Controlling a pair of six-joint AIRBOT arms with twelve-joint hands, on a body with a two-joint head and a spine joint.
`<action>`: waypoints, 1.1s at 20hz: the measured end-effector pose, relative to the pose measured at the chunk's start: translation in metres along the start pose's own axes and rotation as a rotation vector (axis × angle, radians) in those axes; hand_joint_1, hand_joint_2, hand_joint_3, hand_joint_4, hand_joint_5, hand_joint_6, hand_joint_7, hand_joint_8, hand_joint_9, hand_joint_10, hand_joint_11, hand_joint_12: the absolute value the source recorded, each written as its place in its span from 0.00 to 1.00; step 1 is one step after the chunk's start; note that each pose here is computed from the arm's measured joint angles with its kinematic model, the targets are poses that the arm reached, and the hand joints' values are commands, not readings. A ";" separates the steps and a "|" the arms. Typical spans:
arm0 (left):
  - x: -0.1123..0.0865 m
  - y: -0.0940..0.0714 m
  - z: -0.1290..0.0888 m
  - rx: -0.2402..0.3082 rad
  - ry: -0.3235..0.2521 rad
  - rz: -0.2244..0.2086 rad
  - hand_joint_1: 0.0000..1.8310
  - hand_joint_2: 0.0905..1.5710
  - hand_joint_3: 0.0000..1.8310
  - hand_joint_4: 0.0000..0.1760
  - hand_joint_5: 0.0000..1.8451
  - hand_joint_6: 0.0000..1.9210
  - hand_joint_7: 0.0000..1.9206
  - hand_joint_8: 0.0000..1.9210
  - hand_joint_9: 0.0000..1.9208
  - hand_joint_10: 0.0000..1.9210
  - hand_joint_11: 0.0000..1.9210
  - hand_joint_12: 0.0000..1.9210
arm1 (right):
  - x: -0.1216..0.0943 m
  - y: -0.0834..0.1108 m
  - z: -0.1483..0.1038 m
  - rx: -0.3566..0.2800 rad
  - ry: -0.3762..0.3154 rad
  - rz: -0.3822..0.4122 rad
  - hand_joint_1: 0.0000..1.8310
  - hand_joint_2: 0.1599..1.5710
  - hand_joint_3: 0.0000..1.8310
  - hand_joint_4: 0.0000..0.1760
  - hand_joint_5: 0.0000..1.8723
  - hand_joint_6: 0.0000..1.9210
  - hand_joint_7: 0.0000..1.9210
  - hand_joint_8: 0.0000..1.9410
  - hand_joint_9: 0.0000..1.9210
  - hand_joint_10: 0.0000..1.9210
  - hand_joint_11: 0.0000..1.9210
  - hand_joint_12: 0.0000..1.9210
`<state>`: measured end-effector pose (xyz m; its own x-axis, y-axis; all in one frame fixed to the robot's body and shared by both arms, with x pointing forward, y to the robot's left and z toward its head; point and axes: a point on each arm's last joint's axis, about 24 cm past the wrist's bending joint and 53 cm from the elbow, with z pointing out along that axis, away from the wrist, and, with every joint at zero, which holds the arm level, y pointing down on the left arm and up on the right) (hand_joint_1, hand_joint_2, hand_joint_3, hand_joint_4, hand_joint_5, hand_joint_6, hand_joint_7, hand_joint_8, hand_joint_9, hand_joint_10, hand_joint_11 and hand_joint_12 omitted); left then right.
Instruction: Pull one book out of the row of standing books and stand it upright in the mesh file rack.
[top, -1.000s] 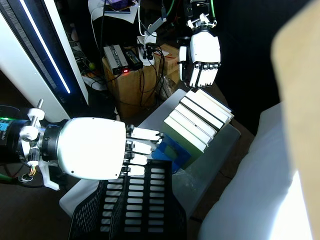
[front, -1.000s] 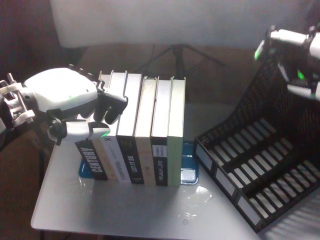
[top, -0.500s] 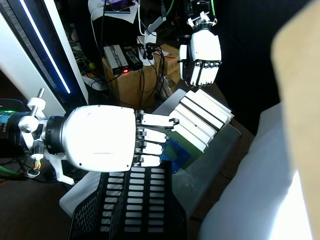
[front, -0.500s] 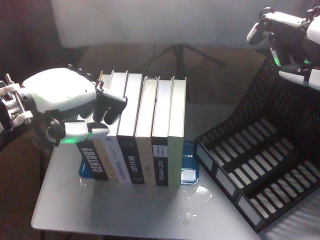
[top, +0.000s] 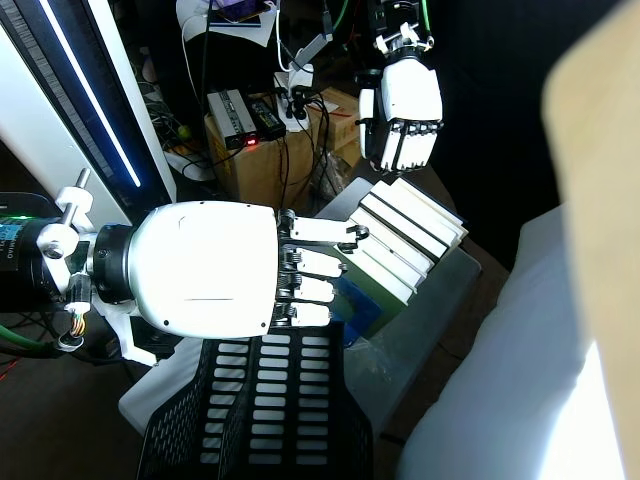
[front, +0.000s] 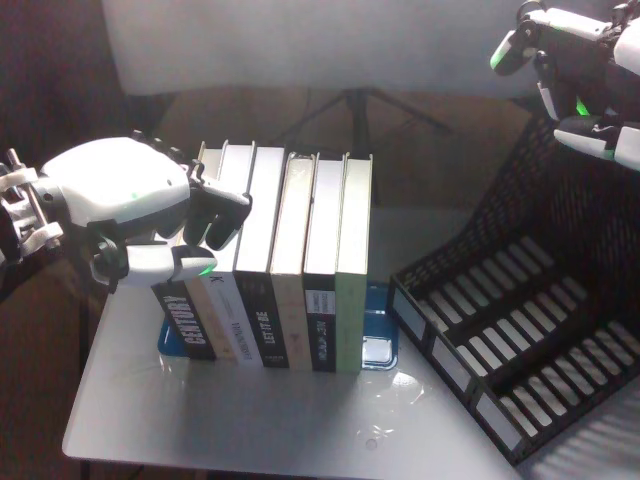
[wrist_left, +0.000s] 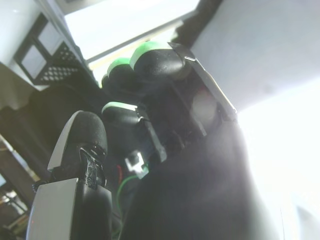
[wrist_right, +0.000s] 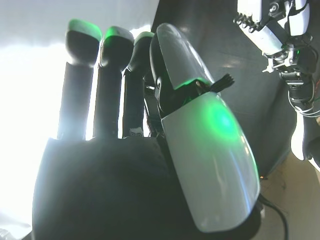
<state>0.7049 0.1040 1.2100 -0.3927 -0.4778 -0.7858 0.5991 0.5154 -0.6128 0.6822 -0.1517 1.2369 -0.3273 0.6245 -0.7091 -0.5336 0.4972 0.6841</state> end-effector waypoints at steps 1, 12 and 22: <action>0.000 0.000 0.000 0.000 0.001 0.000 0.38 0.88 0.00 1.00 0.28 0.88 0.38 0.75 0.41 0.88 0.42 1.00 | 0.000 0.000 0.000 -0.001 -0.001 0.000 0.69 0.81 0.00 0.00 0.04 0.54 0.33 0.82 0.39 0.94 0.42 1.00; 0.000 0.000 0.000 0.001 0.001 -0.001 0.25 0.81 0.00 0.23 0.03 0.06 0.01 0.04 0.02 0.04 0.02 0.11 | -0.006 0.001 0.000 -0.007 -0.016 0.014 0.70 0.78 0.00 0.00 0.10 0.40 0.35 0.77 0.24 0.84 0.13 1.00; -0.001 -0.005 0.000 0.002 0.013 0.067 0.05 0.86 0.00 0.14 0.00 0.00 0.00 0.00 0.00 0.00 0.00 0.00 | 0.009 0.006 -0.010 0.018 0.051 -0.110 0.24 0.79 0.00 0.00 0.00 0.00 0.00 0.00 0.00 0.00 0.01 0.01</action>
<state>0.7025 0.1022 1.2141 -0.3610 -0.4332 -0.8259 0.6256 0.5443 -0.5589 0.6680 -0.1494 1.2328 -0.3076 0.5344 -0.7873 -0.5541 0.5720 0.6048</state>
